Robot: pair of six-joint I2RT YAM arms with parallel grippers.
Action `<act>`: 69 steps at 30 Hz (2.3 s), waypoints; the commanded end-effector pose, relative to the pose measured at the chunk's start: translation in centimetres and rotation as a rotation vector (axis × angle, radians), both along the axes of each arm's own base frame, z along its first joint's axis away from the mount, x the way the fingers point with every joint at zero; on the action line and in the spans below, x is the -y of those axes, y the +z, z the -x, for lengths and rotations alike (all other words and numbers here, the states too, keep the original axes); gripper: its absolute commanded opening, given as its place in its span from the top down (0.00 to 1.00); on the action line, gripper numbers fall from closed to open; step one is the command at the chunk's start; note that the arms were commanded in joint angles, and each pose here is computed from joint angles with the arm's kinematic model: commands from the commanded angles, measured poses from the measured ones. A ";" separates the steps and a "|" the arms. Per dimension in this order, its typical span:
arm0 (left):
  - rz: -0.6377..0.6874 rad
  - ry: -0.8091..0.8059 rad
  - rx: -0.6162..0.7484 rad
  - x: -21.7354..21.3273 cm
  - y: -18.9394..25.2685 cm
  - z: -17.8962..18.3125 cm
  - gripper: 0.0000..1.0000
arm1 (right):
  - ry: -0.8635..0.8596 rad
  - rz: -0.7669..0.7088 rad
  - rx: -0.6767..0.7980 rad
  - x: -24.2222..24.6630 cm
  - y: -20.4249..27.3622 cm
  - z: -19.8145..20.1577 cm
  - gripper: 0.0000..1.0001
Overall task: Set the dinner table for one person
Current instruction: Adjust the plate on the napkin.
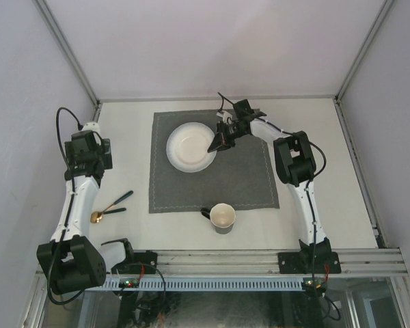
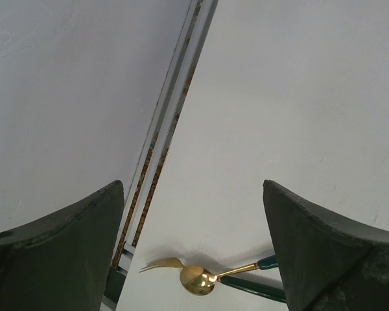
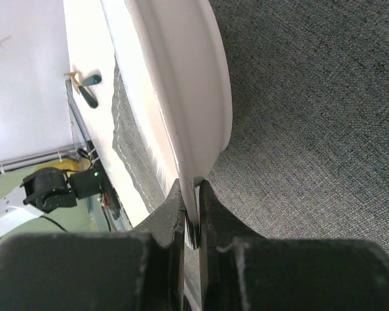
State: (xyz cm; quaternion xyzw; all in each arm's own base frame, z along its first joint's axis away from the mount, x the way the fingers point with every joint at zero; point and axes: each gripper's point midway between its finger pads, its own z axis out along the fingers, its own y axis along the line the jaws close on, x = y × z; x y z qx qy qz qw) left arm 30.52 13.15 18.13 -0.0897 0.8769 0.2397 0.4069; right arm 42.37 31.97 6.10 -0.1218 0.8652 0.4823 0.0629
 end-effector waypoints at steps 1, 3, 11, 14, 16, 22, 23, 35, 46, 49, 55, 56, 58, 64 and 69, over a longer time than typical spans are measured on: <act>-0.016 -0.009 0.021 0.0 0.3 0.5 0.09 | -0.091 -0.032 0.163 -0.1 2.3 -4.3 1.00; -0.018 -0.011 0.020 0.0 0.3 0.6 0.09 | -0.102 -0.039 0.166 -0.3 2.4 -4.6 1.00; -0.007 -0.013 0.021 0.1 0.2 0.6 0.09 | -0.076 -0.131 0.151 -2.5 4.7 -4.6 1.00; -0.004 -0.014 0.021 0.2 0.2 0.6 0.09 | -0.057 -0.168 0.144 -3.2 5.7 -4.1 1.00; -0.005 -0.013 0.018 0.2 0.1 0.7 0.09 | -0.044 -0.189 0.132 -3.6 6.2 -3.6 1.00; -0.006 -0.011 0.013 0.1 -0.1 0.7 0.09 | -0.036 -0.266 0.073 -3.4 7.4 -2.5 1.00; -0.005 -0.011 0.012 0.1 -0.1 0.7 0.09 | -0.035 -0.279 0.067 -3.3 7.8 -2.3 1.00; 0.001 -0.013 0.013 0.2 -0.2 0.6 0.09 | -0.029 -0.325 0.051 -1.6 9.8 -0.8 1.00; 0.000 -0.013 0.015 0.2 -0.1 0.7 0.09 | 0.005 -0.261 0.049 -0.8 8.1 0.7 1.00; 0.000 -0.013 0.017 0.3 0.0 0.7 0.09 | -0.014 -0.277 0.026 -0.2 7.9 0.5 1.00; -0.005 -0.014 0.014 0.2 0.0 0.8 0.09 | -0.057 -0.271 0.005 2.3 7.2 -0.1 1.00; -0.004 -0.015 0.013 0.2 0.0 0.8 0.09 | -0.067 -0.272 0.005 2.7 7.2 -0.3 1.00; 0.000 -0.014 0.011 0.2 -0.1 0.7 0.09 | -0.083 -0.274 0.010 3.5 7.3 -0.8 1.00; 0.005 -0.017 0.008 0.3 -0.3 0.5 0.09 | -0.129 -0.297 0.030 5.4 8.3 -2.2 1.00; 0.005 -0.017 0.005 0.3 -0.4 0.5 0.09 | -0.156 -0.303 0.040 6.4 8.3 -3.2 1.00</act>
